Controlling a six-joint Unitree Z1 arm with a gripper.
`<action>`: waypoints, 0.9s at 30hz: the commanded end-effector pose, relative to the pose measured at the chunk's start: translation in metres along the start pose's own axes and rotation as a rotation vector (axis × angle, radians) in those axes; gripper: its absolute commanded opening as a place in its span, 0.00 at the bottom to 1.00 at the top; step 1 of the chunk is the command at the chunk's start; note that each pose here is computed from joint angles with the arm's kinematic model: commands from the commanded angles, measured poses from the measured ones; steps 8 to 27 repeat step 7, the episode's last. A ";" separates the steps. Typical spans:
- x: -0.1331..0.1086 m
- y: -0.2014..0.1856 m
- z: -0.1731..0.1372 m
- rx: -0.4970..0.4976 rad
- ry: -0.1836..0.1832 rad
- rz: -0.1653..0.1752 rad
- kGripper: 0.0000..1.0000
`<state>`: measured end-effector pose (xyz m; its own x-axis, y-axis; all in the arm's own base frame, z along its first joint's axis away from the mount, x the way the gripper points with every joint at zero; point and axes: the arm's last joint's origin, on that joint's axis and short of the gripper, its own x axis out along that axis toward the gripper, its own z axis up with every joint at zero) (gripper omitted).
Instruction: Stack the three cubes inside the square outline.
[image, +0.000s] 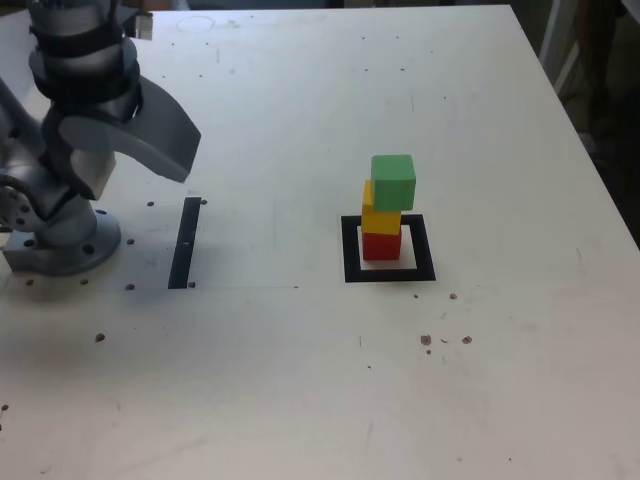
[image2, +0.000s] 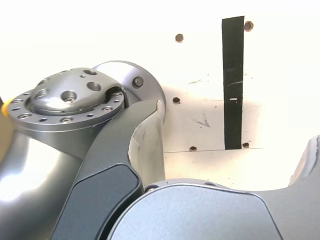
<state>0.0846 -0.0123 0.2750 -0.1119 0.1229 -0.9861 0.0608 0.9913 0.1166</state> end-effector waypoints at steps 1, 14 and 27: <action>0.009 0.000 -0.008 -0.002 0.043 0.001 1.00; 0.010 -0.003 -0.003 0.009 0.052 -0.032 1.00; 0.010 -0.003 -0.003 0.009 0.052 -0.032 1.00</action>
